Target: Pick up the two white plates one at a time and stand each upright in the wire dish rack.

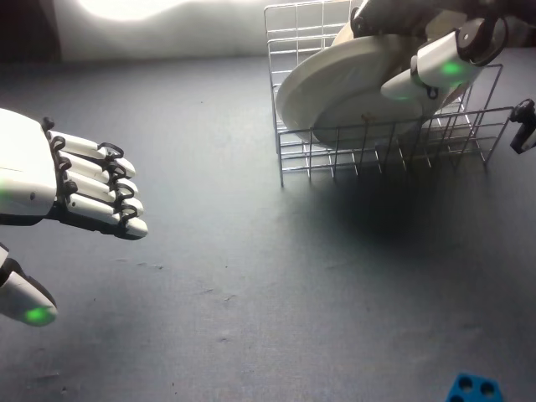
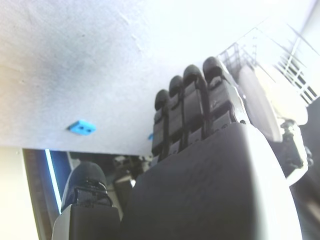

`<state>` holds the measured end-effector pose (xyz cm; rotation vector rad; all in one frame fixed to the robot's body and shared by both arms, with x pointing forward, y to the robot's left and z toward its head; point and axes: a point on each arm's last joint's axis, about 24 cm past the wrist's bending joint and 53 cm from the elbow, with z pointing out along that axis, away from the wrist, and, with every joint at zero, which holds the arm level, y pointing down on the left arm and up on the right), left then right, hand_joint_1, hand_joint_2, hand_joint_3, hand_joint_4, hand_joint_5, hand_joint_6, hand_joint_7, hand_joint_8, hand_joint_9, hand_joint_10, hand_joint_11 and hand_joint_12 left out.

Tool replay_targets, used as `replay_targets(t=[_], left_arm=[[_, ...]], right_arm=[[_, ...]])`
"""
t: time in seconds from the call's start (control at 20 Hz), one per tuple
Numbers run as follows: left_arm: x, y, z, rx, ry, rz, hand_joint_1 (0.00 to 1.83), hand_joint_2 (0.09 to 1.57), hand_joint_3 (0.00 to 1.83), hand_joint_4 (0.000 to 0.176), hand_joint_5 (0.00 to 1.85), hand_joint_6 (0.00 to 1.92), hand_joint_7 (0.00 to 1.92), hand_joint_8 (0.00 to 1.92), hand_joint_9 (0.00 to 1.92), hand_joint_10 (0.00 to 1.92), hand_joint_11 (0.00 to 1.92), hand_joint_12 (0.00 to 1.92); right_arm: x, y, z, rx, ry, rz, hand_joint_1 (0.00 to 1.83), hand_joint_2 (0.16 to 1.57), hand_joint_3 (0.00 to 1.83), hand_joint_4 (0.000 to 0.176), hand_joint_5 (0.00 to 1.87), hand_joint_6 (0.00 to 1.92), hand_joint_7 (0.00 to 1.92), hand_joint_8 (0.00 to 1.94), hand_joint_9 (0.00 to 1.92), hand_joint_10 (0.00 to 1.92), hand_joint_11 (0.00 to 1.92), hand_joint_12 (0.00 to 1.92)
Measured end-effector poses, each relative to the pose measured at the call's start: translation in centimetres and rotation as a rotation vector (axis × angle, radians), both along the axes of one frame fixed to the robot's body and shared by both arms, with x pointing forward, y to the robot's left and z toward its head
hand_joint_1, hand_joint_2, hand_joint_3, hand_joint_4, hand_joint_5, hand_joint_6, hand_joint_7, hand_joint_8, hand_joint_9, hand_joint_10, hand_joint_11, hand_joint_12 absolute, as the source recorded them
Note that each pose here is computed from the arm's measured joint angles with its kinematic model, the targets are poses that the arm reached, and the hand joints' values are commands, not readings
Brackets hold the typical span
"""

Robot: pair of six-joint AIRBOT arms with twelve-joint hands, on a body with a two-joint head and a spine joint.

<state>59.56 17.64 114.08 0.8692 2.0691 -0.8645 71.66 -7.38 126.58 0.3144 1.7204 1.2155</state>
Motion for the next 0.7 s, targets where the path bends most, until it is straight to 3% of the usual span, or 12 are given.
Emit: replay_targets(t=[0.2, 0.25, 0.3, 0.35, 0.4, 0.45, 0.7], left_arm=[[0.0, -0.1, 0.1, -0.001, -0.003, -0.002, 0.00, 1.11, 0.00, 0.000, 0.17, 0.00, 0.21, 0.00, 0.16, 0.00, 0.00, 0.24], [0.0, -0.1, 0.1, 0.000, -0.004, -0.002, 0.00, 1.11, 0.00, 0.000, 0.17, 0.00, 0.20, 0.00, 0.15, 0.00, 0.00, 0.24], [0.0, -0.1, 0.1, 0.001, -0.003, -0.002, 0.00, 1.10, 0.00, 0.000, 0.16, 0.00, 0.20, 0.00, 0.15, 0.00, 0.00, 0.24], [0.0, -0.1, 0.1, 0.000, -0.001, 0.000, 0.00, 1.10, 0.00, 0.000, 0.16, 0.00, 0.20, 0.00, 0.15, 0.00, 0.00, 0.24], [0.0, -0.1, 0.1, 0.000, 0.000, 0.000, 0.00, 1.10, 0.00, 0.000, 0.17, 0.00, 0.21, 0.00, 0.16, 0.01, 0.00, 0.24], [0.0, -0.1, 0.1, -0.001, 0.000, 0.001, 0.00, 1.11, 0.00, 0.000, 0.17, 0.00, 0.21, 0.00, 0.16, 0.00, 0.00, 0.24], [0.0, -0.1, 0.1, -0.002, 0.001, 0.003, 0.00, 1.11, 0.00, 0.000, 0.17, 0.00, 0.20, 0.00, 0.15, 0.01, 0.00, 0.23]], right_arm=[[0.0, 0.2, -0.6, -0.013, -0.002, -0.001, 1.38, 1.08, 0.00, 0.000, 0.97, 0.99, 1.05, 0.82, 0.99, 1.05, 0.80, 1.12], [0.0, 0.1, -0.7, -0.016, -0.002, -0.001, 1.25, 1.11, 0.00, 0.000, 0.96, 1.03, 1.03, 0.89, 0.99, 0.69, 0.78, 1.14], [0.1, 0.1, -0.9, -0.018, -0.001, -0.004, 1.35, 1.10, 0.00, 0.000, 0.94, 1.04, 1.03, 0.87, 0.96, 1.01, 0.78, 1.15], [0.1, 0.0, -1.1, -0.021, 0.001, -0.007, 1.35, 1.10, 0.00, 0.000, 0.94, 1.04, 1.03, 0.87, 0.96, 1.01, 0.78, 1.15], [0.2, 0.0, -1.2, -0.021, 0.002, -0.007, 1.22, 1.12, 0.00, 0.017, 0.95, 1.06, 1.01, 0.93, 1.01, 0.51, 0.74, 1.19], [0.2, 0.0, -1.2, -0.022, 0.001, -0.007, 1.22, 1.12, 0.00, 0.023, 0.96, 1.05, 1.02, 0.91, 1.06, 0.40, 0.75, 1.18], [0.1, 0.0, -1.3, -0.023, 0.002, -0.007, 1.22, 1.12, 0.00, 0.019, 0.94, 1.08, 1.01, 0.91, 1.09, 0.24, 0.69, 1.21]])
